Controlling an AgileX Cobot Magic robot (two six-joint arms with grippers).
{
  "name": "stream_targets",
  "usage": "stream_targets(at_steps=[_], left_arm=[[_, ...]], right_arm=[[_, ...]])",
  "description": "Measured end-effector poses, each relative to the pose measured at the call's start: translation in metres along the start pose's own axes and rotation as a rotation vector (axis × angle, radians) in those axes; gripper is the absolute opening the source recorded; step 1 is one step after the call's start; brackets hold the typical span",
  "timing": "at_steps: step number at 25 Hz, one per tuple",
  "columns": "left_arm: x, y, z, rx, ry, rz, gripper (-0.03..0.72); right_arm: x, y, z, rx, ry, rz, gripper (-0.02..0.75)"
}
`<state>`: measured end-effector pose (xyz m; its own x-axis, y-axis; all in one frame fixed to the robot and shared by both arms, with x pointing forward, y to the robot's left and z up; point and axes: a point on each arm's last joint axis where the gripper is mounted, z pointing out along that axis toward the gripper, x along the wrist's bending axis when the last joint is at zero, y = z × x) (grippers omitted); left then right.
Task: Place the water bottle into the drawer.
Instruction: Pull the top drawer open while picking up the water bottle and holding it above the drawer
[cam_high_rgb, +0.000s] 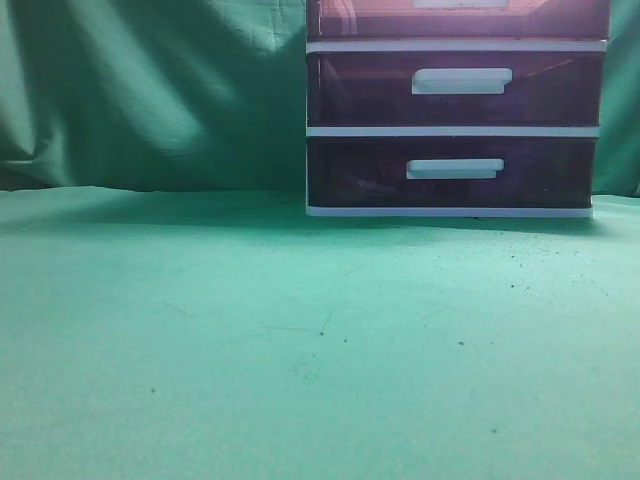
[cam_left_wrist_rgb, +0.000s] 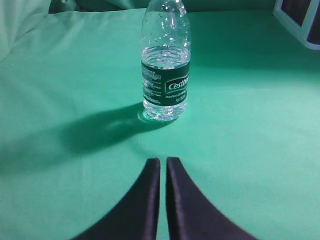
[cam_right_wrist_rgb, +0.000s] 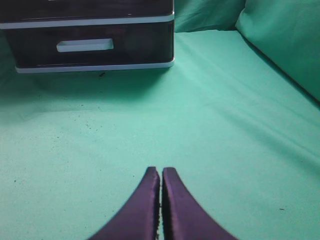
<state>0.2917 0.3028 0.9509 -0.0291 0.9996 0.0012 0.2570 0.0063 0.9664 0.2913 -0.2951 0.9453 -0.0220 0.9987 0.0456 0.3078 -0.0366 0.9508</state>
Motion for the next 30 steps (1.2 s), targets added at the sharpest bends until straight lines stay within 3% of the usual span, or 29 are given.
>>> stream_targets(at_steps=[20, 23, 27, 28, 30], left_arm=[[0.000, 0.001, 0.000, -0.010, -0.004, -0.018, 0.000], [-0.003, 0.012, -0.001, -0.132, -0.044, -0.180, 0.000], [0.002, 0.033, -0.006, -0.381, -0.076, -0.541, 0.000], [0.005, 0.036, -0.008, -0.426, -0.070, -0.591, 0.000], [0.010, 0.043, -0.011, -0.518, -0.041, -0.607, 0.000]], right_arm=[[0.000, 0.000, 0.000, 0.000, 0.000, 0.000, 0.000], [0.000, 0.000, 0.000, 0.000, 0.000, 0.000, 0.000], [0.000, 0.000, 0.000, 0.000, 0.000, 0.000, 0.000], [0.000, 0.000, 0.000, 0.000, 0.000, 0.000, 0.000], [0.000, 0.000, 0.000, 0.000, 0.000, 0.000, 0.000]])
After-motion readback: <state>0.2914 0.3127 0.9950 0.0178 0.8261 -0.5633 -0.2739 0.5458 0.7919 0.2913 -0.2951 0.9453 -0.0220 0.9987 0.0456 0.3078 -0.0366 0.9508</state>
